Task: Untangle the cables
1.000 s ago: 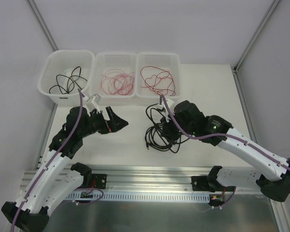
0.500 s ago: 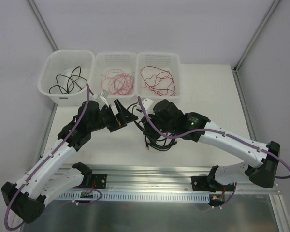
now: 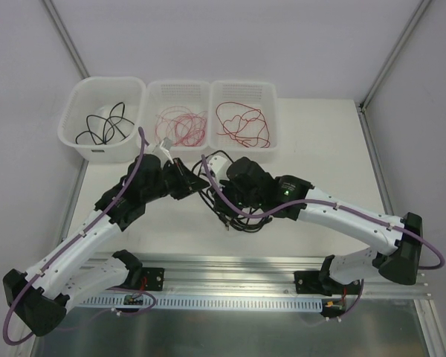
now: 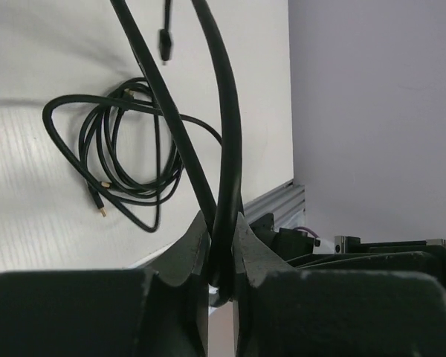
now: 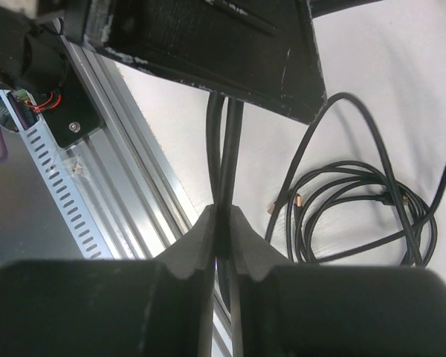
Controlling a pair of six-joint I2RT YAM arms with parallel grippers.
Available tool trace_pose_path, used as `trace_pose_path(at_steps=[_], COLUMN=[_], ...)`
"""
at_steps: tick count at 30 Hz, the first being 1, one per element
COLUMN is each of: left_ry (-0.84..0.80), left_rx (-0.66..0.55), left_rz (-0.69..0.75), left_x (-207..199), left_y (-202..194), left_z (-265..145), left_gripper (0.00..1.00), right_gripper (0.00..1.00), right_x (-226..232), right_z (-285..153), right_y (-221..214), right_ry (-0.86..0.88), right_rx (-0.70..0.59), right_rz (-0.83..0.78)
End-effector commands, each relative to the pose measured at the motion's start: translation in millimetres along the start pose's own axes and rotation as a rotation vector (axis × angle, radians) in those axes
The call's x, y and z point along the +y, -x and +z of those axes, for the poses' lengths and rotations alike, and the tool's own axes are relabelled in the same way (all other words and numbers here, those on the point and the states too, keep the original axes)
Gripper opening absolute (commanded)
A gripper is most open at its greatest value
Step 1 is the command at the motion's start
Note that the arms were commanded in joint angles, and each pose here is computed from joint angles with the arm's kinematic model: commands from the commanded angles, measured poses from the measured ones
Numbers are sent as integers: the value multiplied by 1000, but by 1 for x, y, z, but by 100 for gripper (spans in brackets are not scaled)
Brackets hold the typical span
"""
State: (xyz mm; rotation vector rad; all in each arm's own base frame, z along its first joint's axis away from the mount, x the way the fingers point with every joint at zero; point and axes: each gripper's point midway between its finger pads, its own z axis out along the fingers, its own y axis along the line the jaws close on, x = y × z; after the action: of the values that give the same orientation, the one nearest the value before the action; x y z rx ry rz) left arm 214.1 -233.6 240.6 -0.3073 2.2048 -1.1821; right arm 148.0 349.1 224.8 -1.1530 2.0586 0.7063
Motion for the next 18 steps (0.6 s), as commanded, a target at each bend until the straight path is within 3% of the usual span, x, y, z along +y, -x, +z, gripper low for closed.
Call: trace_pose_path(at_steps=[1, 6, 10, 12, 16, 18], left_ry=[-40, -49, -85, -105, -157, -193], left_rx=[-51, -50, -49, -53, -101, -119], left_rz=[60, 103, 233, 288, 442, 494], left_x=[-17, -18, -26, -32, -52, -67], left_y=[12, 12, 15, 17, 30, 36], left_z=[-4, -5, -10, -14, -26, -34], left_gripper=[0, 0, 0, 0, 0, 0], right_gripper=[1, 6, 44, 53, 83, 90], right_x=[7, 13, 17, 16, 11, 6], right_z=[-11, -11, -21, -29, -48, -63], right_y=[37, 33, 27, 25, 11, 4], right_ry=[11, 42, 64, 61, 42, 17], right_rx=[-119, -111, -120, -131, -124, -131], right_rz=[-30, -36, -29, -26, -29, -32])
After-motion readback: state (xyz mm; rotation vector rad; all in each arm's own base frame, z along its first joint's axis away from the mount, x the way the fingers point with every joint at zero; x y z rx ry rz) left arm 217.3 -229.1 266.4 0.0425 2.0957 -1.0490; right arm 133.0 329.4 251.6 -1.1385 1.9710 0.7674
